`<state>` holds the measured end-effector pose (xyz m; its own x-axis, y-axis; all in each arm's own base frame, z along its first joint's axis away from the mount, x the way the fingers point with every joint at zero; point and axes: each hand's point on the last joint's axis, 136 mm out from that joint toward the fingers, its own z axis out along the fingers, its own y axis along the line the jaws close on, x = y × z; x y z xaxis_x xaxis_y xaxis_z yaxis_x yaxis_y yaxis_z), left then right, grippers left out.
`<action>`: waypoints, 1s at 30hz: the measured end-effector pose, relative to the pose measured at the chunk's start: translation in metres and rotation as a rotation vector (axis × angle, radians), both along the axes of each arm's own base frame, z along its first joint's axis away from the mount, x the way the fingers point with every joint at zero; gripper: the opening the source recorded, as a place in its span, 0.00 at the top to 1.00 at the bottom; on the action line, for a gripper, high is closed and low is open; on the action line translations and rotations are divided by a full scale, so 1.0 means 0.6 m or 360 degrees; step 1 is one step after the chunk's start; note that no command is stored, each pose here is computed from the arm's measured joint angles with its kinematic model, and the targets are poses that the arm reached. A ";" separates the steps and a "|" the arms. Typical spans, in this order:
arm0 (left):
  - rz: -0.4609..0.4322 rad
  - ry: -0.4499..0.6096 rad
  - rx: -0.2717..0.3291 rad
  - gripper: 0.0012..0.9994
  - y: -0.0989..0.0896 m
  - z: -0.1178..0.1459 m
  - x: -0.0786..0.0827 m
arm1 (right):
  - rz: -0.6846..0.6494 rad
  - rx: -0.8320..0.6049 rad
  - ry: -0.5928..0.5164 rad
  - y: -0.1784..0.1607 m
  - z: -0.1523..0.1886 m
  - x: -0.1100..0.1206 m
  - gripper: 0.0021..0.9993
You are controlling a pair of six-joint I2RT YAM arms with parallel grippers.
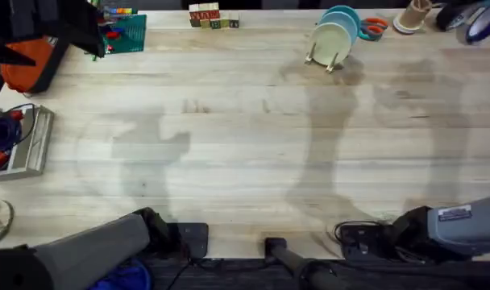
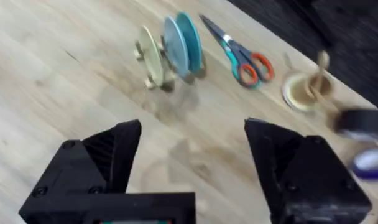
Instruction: Pick up the plates from the table one by one and place each into a slot on the dish rack.
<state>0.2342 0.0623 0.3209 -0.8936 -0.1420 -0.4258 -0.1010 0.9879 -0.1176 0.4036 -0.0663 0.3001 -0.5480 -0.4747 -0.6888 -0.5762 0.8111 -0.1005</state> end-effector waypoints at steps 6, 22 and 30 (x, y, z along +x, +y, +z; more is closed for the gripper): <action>0.0000 0.0000 0.0000 0.01 0.000 0.000 0.000 | -0.0163 -0.0198 0.0006 -0.021 0.036 -0.049 0.01; 0.0000 0.0000 0.0000 0.01 0.000 0.000 0.000 | -0.0471 -0.0449 -0.0158 -0.067 0.120 -0.190 0.00; 0.0000 0.0000 0.0000 0.01 0.000 0.000 0.000 | -0.0425 -0.0376 -0.0059 -0.053 0.070 -0.213 0.00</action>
